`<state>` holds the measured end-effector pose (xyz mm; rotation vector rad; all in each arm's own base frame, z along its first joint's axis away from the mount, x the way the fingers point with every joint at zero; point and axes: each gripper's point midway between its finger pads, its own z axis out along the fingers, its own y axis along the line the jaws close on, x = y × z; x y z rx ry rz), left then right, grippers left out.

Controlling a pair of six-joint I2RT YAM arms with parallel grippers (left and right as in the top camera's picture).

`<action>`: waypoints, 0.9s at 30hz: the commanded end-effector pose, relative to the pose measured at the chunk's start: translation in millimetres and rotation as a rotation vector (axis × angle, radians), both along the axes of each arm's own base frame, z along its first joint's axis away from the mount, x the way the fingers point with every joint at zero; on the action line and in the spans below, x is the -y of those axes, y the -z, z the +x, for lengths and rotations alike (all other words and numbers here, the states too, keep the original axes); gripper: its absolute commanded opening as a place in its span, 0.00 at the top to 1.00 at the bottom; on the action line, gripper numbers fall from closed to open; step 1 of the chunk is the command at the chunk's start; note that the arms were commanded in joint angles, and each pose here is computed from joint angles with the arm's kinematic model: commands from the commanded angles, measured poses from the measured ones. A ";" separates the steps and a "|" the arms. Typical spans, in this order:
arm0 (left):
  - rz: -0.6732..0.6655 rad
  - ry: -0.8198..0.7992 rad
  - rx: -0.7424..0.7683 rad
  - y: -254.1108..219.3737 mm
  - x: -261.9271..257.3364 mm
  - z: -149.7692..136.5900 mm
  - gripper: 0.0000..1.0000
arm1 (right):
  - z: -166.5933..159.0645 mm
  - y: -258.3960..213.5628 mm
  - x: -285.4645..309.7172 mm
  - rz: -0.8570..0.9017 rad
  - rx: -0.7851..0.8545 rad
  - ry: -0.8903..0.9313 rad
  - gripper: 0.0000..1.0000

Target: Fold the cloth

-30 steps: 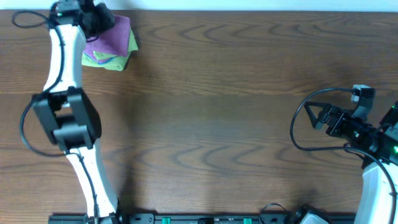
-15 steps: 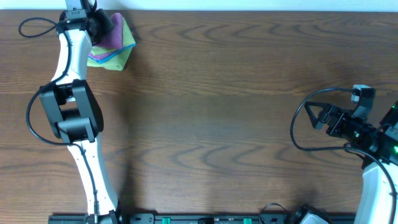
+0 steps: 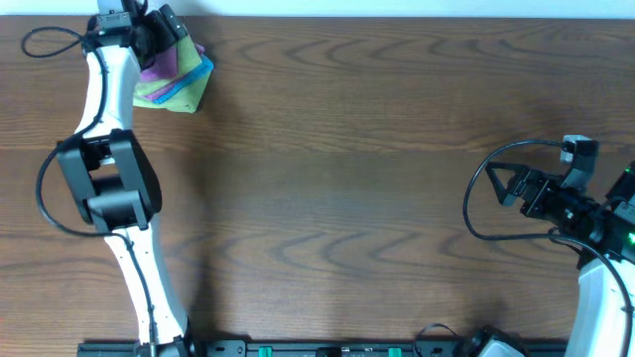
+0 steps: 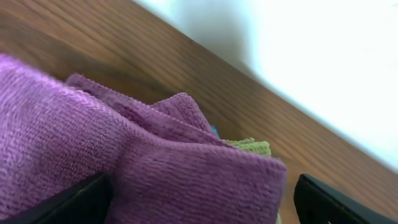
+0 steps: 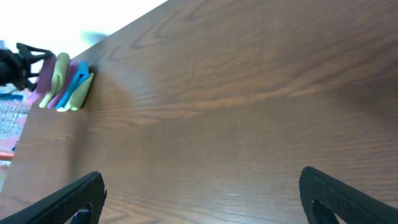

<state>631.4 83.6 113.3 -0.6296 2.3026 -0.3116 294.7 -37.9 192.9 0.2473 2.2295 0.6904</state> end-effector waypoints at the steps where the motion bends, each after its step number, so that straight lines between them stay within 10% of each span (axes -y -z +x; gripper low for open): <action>1: 0.057 0.014 0.109 -70.5 -7.1 -4.2 0.04 | -1.8 -2.9 -1.1 0.016 0.009 0.002 0.01; 27: -0.057 0.183 0.324 -221.0 41.4 -56.2 0.04 | -1.8 -2.9 -1.1 0.016 0.009 0.001 0.01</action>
